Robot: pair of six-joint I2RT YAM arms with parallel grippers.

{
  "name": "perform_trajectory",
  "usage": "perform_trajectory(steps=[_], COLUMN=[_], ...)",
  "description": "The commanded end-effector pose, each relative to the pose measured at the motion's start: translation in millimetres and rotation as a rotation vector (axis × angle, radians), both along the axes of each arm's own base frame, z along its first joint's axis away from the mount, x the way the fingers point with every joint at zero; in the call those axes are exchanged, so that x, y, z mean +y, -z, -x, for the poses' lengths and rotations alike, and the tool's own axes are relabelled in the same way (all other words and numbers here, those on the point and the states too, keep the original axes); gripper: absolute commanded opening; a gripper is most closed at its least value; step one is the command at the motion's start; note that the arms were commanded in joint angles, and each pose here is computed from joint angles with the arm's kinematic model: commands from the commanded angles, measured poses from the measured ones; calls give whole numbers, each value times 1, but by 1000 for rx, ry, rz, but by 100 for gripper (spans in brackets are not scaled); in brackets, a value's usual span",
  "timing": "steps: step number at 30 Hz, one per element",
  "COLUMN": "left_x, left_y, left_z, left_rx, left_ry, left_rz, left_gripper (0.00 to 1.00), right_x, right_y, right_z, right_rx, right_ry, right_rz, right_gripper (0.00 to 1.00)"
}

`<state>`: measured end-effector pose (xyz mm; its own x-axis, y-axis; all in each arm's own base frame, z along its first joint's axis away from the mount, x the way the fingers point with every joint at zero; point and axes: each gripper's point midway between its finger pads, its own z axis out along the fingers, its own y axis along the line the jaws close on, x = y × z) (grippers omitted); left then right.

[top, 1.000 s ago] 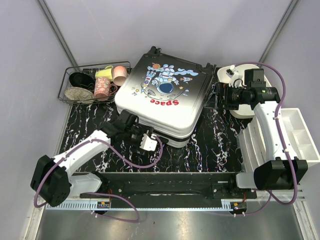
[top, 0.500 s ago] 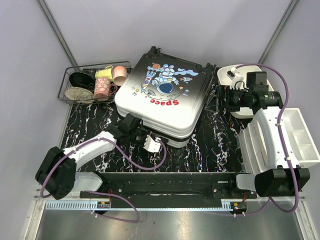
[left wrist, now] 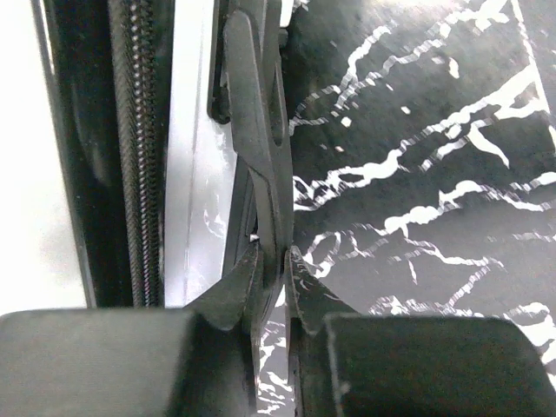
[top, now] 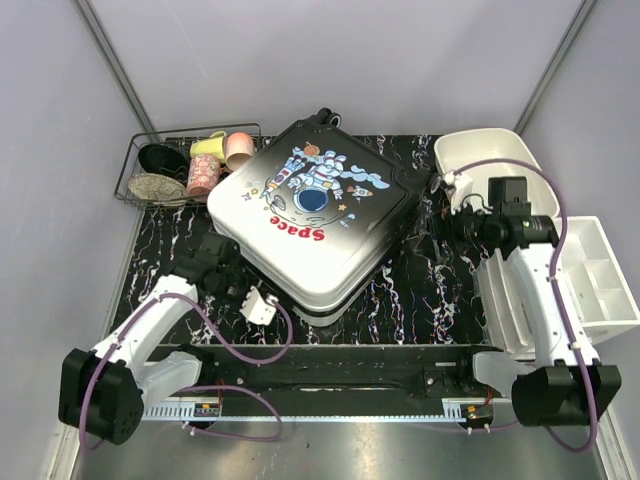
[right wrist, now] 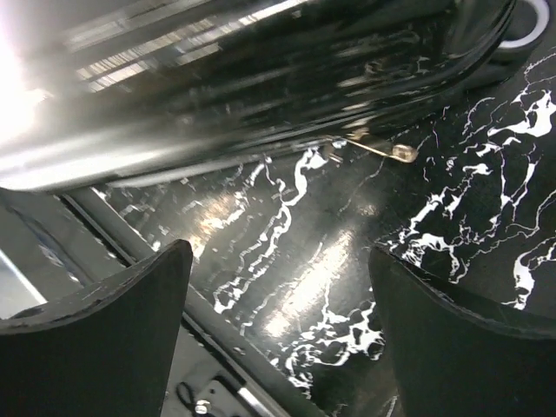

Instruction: Open, take out, and arrange the luggage

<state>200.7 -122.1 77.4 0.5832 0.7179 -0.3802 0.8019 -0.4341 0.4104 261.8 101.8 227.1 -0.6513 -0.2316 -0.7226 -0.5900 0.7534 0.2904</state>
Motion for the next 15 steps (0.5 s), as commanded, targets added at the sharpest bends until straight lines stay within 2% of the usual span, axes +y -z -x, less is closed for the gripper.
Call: perform_trajectory(steps=[1, 2, 4, 5, 8, 12, 15], left_x=[33, 36, 39, 40, 37, 30, 29], left_y=[4, 2, -1, -3, -14, -31, -41], left_z=[58, 60, 58, 57, 57, 59, 61], left_rx=[193, 200, 185, 181, 159, 116, 85], left_ry=[66, 65, 63, 59, 64, 75, 67], left_rz=[-62, -69, -67, -63, -33, 12, 28], left_gripper=[1, 4, 6, 13, 43, 57, 62], right_x=[-4, -5, -6, -8, -7, 1, 9], right_y=[9, 5, 21, 25, 36, 35, 39], right_z=[0, -1, 2, 2, 2, -1, -5], right_rx=[-276, -340, -363, -371, -358, -330, -259], right_ry=[-154, -167, -210, -216, -248, -287, -291], right_rz=[101, 116, 150, 161, 170, 123, 60], right_gripper=[88, 85, 80, 77, 70, 68, 69])
